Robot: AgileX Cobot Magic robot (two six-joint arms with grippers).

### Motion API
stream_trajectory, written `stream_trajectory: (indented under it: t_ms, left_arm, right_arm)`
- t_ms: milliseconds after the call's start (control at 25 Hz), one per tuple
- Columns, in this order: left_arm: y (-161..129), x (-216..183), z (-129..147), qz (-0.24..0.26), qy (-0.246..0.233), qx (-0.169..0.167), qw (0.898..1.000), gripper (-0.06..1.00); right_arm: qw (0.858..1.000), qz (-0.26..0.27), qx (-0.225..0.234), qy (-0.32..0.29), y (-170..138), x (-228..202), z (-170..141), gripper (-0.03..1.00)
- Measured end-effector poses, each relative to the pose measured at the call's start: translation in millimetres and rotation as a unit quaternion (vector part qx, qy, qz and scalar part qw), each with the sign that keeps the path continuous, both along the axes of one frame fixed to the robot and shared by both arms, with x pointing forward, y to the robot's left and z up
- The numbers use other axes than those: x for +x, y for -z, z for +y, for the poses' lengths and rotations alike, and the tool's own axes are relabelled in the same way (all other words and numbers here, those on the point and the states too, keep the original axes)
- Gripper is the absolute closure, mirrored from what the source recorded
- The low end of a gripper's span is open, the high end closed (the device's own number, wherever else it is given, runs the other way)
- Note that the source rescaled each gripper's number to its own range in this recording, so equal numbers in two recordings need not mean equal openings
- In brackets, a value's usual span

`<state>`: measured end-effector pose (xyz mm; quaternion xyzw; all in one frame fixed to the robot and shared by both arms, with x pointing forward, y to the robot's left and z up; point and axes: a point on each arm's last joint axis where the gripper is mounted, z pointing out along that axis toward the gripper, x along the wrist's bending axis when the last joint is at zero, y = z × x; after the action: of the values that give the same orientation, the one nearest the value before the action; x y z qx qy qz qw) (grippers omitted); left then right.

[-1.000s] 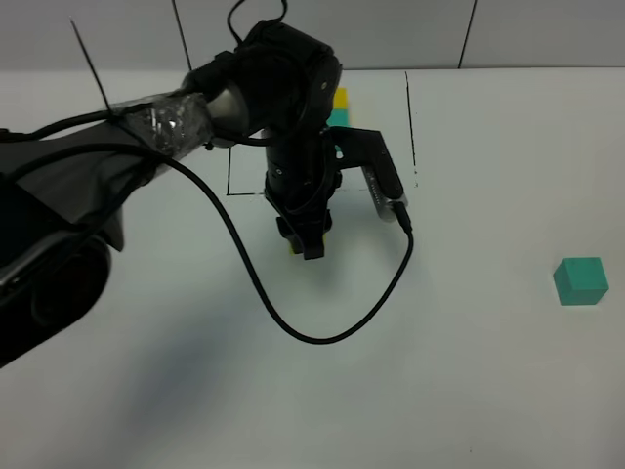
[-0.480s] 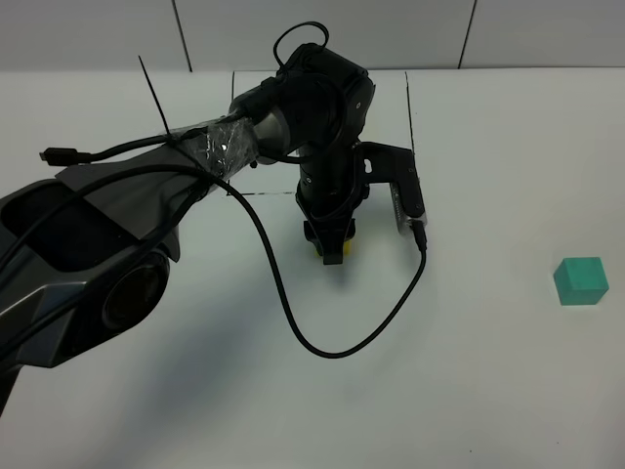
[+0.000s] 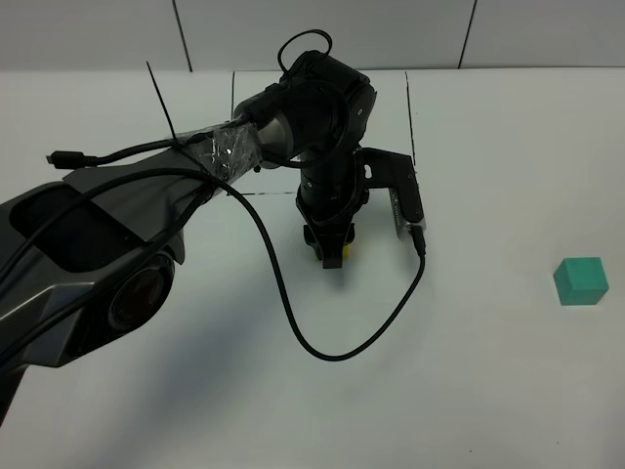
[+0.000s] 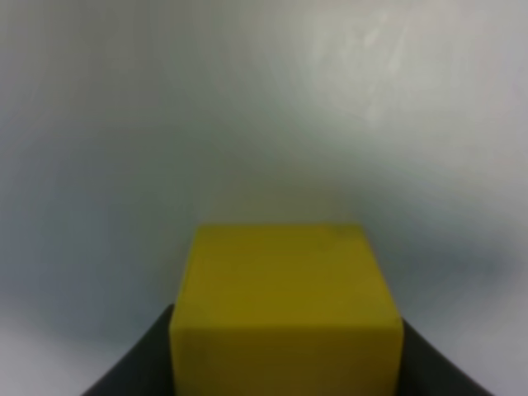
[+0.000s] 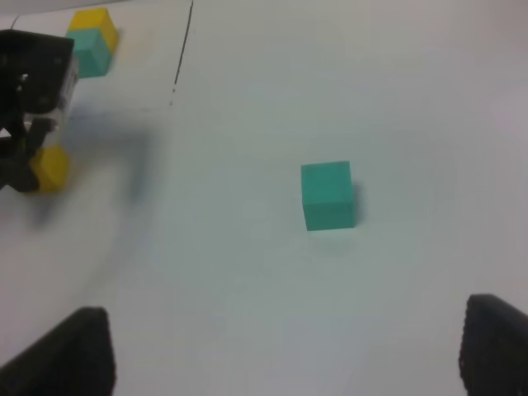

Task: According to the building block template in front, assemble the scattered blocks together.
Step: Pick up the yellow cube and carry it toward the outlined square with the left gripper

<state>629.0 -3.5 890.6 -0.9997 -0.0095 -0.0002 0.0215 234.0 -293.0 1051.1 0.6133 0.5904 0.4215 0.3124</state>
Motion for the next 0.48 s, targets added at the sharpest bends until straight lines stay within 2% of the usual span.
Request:
stream_trajectory:
  t_ms: [320,360,400,480]
  left_arm:
    - [0.0,0.0,0.0,0.000,0.000,0.000,1.000,0.93]
    - [0.4,-0.1,-0.1,0.001,0.000,0.000,1.000,0.89]
    - [2.0,-0.2,-0.2,0.002,-0.001,0.000,1.000,0.80]
    - [4.6,-0.2,-0.1,0.004,-0.008,0.002,1.000,0.51]
  right_arm:
    - [1.000,0.000,0.000,0.000,0.0,0.0,0.0,0.26]
    - [1.000,0.000,0.000,0.000,0.0,0.0,0.0,0.26]
    - [1.000,0.000,0.000,0.000,0.0,0.0,0.0,0.26]
    - [1.000,0.000,0.000,0.000,0.0,0.0,0.0,0.26]
